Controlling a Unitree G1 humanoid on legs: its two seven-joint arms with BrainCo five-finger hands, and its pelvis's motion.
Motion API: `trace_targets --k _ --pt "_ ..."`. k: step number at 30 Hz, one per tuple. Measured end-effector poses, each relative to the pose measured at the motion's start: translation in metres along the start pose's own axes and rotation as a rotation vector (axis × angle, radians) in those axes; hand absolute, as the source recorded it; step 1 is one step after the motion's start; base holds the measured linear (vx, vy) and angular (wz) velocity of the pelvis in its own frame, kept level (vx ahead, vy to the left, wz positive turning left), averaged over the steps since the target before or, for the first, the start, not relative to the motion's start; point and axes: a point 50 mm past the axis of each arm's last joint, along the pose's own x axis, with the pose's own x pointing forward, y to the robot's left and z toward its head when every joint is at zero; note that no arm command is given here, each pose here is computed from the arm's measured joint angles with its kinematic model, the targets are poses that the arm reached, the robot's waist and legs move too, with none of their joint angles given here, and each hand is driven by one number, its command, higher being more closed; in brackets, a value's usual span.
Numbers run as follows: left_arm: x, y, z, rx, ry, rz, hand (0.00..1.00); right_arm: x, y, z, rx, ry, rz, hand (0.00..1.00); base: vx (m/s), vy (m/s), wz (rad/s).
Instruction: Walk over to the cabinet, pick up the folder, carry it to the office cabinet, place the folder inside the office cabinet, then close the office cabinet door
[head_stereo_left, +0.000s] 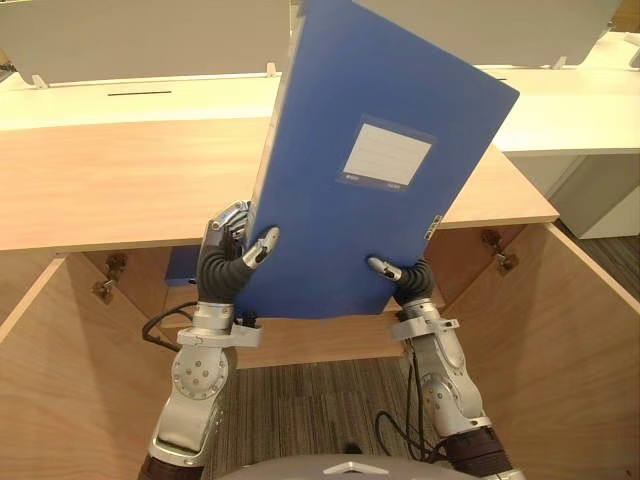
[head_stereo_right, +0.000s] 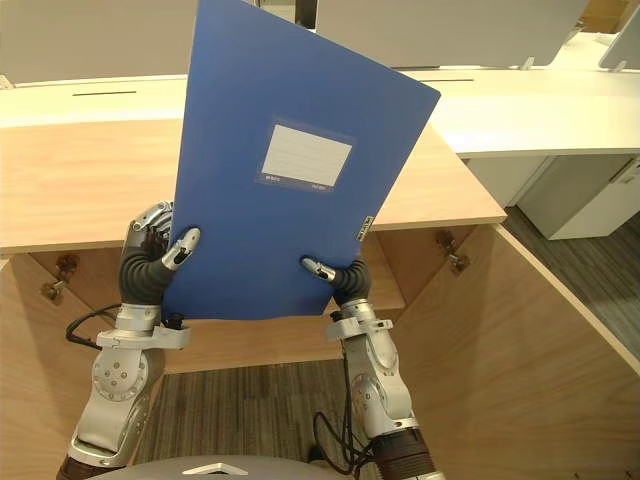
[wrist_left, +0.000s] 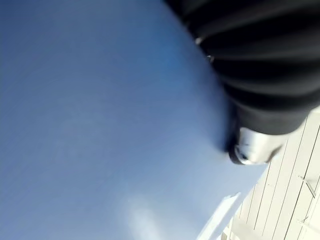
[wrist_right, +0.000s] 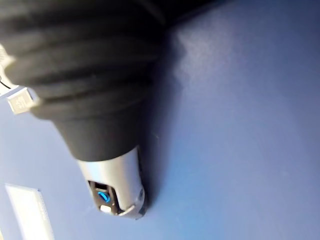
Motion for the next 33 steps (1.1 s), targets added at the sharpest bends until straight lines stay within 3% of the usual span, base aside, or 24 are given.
trace_targets --k 7,16,22,29,33 --pt "-0.003 0.015 -0.009 0.058 0.034 0.130 0.00 0.003 0.005 0.001 0.021 -0.069 -0.117 1.00 -0.01 -0.005 0.00" --pt "-0.034 0.068 -0.038 0.214 0.219 0.439 0.00 0.002 0.002 0.020 -0.154 -0.152 -0.209 1.00 -0.01 -0.005 0.02" --pt "-0.075 0.088 -0.061 0.269 0.434 0.604 0.00 -0.007 -0.005 0.018 -0.248 -0.141 -0.309 1.00 -0.04 -0.024 0.08" --pt "-0.134 0.084 -0.109 0.259 0.806 0.592 0.00 -0.017 -0.006 0.009 -0.328 -0.068 -0.323 1.00 -0.01 -0.019 0.09" --pt "-0.191 0.081 -0.138 0.238 1.119 0.590 0.00 -0.017 0.002 0.003 -0.353 -0.036 -0.277 1.00 -0.01 -0.008 0.02"
